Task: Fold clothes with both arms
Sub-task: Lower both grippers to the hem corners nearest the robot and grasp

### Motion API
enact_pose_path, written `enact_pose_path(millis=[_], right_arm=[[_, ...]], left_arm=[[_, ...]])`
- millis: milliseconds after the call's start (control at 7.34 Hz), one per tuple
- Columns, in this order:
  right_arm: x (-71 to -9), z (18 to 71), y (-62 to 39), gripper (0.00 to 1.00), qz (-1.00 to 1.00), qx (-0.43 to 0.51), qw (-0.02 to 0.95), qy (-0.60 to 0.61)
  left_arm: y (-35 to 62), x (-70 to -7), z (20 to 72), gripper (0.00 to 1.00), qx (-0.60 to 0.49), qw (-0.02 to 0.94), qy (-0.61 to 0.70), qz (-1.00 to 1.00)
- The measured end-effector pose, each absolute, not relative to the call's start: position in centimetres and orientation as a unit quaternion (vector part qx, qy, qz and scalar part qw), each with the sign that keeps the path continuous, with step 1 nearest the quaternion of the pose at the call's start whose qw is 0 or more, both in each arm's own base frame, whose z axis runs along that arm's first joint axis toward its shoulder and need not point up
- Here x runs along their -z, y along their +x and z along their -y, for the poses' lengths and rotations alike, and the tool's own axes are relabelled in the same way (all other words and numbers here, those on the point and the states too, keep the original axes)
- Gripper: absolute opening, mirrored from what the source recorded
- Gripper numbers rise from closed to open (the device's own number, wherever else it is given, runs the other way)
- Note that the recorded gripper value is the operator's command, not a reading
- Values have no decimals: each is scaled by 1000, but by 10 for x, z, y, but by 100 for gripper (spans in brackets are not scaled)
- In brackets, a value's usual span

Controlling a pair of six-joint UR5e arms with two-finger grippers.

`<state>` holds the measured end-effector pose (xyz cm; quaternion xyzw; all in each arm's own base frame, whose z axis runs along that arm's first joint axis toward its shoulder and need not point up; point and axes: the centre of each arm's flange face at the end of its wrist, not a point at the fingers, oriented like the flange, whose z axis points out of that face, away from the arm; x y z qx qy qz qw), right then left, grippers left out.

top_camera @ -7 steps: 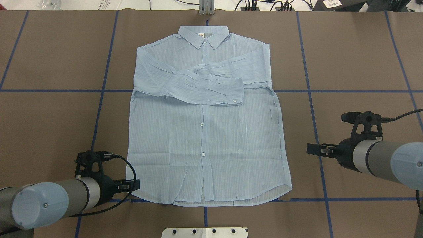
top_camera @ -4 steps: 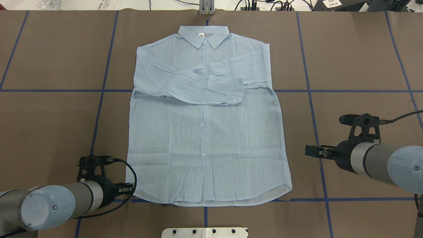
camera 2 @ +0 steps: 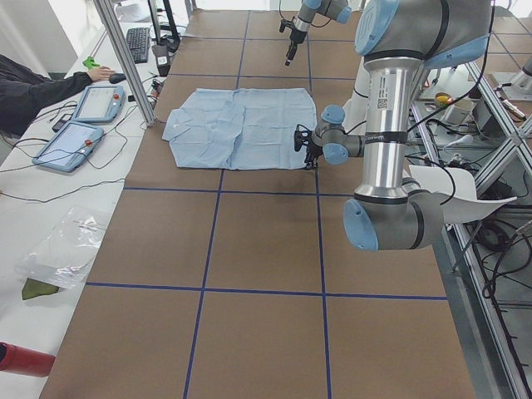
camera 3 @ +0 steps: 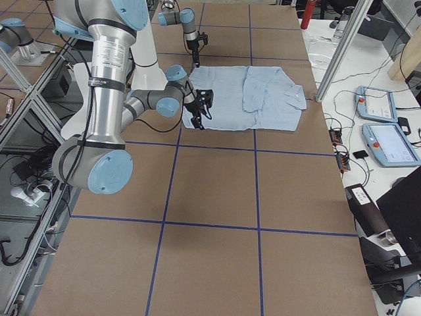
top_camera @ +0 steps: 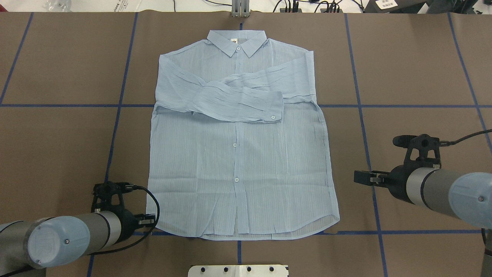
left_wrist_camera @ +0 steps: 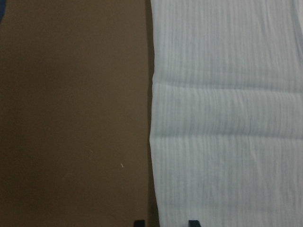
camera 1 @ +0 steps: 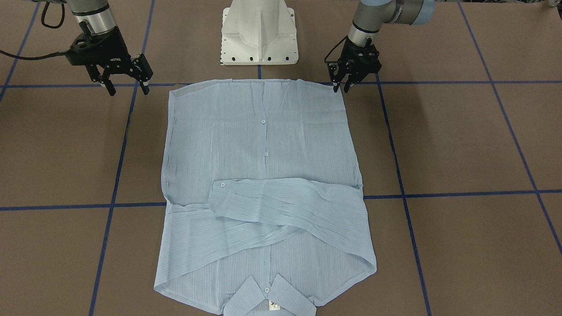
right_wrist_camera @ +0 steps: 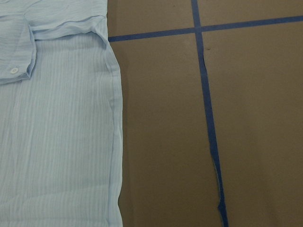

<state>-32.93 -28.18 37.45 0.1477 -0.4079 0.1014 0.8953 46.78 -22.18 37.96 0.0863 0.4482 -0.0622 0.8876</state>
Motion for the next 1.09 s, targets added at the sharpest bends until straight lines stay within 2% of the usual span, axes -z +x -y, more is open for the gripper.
enact_pose_path(millis=[273,545,681,818,1090], right_arm=[[-375,281,-330,100,408,-101,896,148],[-375,281,-330,100,407,-101,896,147],[-375,282,-330,100,407,-101,896,148],[-376,282,-330,100,407,-101,896,148],[-374,281,-332,100,409,-101,895,147]], left_arm=[[474,-374,219,34,59,887,84,-451],[480,-370,217,34,56,888,83,-449],[481,-369,216,14,55,888,82,-448],[481,-370,216,0,54,889,82,-447],[481,-370,215,0,53,889,82,-448]])
